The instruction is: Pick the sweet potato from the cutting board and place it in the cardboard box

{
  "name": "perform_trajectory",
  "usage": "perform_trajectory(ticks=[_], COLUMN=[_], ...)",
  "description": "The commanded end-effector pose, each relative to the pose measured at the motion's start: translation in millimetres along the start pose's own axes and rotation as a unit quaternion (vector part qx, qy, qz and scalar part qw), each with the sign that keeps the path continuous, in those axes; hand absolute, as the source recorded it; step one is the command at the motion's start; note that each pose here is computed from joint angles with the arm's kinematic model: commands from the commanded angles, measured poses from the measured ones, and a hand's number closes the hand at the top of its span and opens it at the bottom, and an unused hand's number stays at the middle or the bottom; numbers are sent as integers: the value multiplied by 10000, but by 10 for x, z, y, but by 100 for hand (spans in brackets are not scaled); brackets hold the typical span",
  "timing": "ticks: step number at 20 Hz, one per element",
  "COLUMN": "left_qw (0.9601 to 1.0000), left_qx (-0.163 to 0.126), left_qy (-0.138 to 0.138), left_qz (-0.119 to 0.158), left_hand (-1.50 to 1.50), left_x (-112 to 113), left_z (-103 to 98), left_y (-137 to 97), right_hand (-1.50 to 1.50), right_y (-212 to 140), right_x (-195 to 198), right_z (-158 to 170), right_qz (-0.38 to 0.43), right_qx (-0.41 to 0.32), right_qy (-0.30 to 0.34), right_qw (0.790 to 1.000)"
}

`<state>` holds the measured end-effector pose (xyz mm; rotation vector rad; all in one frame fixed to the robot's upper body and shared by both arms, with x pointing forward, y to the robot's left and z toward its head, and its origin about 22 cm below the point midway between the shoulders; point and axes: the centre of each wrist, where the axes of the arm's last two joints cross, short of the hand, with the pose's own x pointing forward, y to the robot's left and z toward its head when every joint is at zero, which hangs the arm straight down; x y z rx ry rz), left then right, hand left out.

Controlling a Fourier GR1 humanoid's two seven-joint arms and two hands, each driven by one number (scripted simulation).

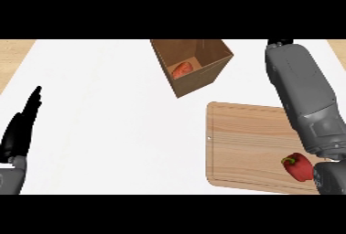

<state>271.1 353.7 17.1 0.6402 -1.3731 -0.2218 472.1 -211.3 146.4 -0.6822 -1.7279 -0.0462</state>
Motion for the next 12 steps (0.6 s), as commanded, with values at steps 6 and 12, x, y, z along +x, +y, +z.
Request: perform_trajectory(ticks=[6,12], left_qw=[9999,9999], left_qx=[9,77], left_qy=[159,84], left_qz=[15,-68], left_hand=[0,0], left_x=[-98,-90], left_z=[93,188], left_y=[29,154], right_hand=[-150,-150], right_y=[-980,-1492], right_x=[-690,-900], right_z=[2,145], right_qz=[184,476], right_qx=[31,435], right_qy=[119,186], right_qw=[9998,9977])
